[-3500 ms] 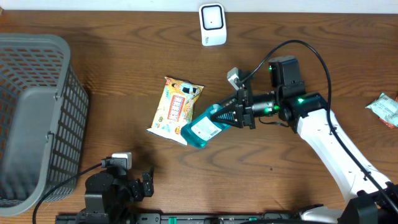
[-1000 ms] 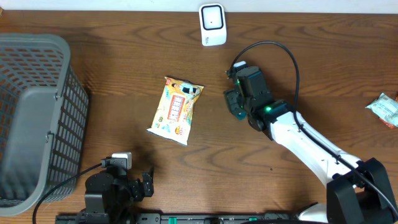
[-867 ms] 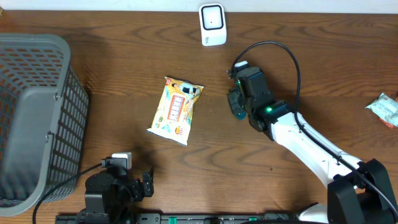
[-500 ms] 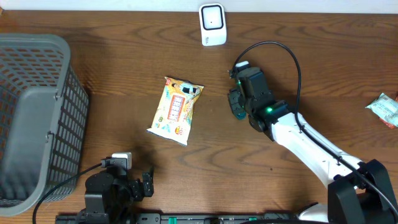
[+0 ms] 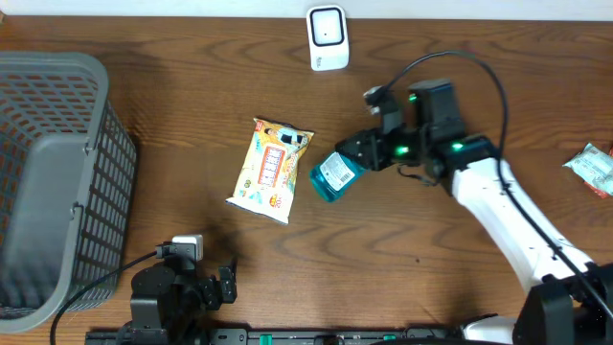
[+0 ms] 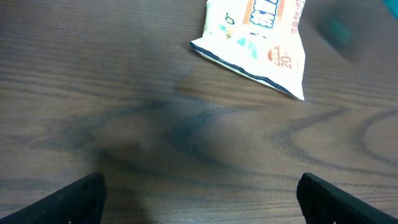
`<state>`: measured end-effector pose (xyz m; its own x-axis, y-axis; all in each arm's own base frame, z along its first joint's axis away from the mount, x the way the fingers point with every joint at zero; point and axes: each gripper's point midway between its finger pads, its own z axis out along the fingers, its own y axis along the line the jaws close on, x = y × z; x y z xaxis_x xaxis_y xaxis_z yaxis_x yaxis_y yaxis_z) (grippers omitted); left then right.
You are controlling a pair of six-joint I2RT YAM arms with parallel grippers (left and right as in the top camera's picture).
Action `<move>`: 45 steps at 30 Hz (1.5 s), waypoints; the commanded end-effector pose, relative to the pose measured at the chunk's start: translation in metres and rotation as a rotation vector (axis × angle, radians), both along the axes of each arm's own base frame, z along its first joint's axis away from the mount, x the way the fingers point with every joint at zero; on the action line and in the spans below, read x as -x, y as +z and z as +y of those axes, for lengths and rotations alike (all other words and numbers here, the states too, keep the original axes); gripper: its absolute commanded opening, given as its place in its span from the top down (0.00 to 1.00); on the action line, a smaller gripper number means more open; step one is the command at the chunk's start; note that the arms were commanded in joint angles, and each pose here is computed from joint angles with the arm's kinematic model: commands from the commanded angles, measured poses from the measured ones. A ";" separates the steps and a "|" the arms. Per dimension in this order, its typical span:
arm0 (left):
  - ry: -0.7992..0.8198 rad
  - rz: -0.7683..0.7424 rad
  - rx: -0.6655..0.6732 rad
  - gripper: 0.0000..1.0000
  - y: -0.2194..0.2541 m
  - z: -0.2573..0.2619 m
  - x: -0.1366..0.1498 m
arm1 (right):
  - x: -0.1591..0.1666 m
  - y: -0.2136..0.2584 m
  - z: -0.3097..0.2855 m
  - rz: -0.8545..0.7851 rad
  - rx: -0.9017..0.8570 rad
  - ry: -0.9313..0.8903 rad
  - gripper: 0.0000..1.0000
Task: Scan the item barcode
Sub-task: 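Carry the Listerine bottle toward the scanner, then hold the Listerine bottle in front of the white scanner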
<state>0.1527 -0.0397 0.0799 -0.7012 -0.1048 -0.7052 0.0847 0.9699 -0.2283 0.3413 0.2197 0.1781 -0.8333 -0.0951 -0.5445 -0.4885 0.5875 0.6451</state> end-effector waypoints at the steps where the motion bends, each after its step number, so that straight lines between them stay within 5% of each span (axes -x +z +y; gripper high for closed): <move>1: 0.003 0.041 -0.001 0.02 -0.010 0.000 0.005 | 0.027 0.060 0.010 -0.011 -0.269 0.194 0.99; 11: 0.003 0.041 -0.001 0.02 -0.010 0.000 0.005 | 0.011 0.050 0.003 -0.041 -0.191 0.115 0.99; 19: 0.003 0.041 -0.001 0.02 -0.010 0.000 0.005 | -0.029 0.026 -0.011 -0.148 0.137 -0.126 0.99; 27: 0.003 0.041 -0.001 0.02 -0.010 0.000 0.005 | -0.079 0.043 -0.039 -0.421 0.592 -0.367 0.99; 45: 0.003 0.041 -0.001 0.02 -0.010 0.000 0.005 | -0.260 0.049 -0.040 -0.738 1.219 -0.559 0.99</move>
<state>0.1528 -0.0397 0.0800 -0.7009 -0.1044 -0.7056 0.0851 0.9699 -0.2281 0.5862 0.1898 0.1842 -0.5408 -0.4797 -0.6909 -0.1440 0.8621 -0.4858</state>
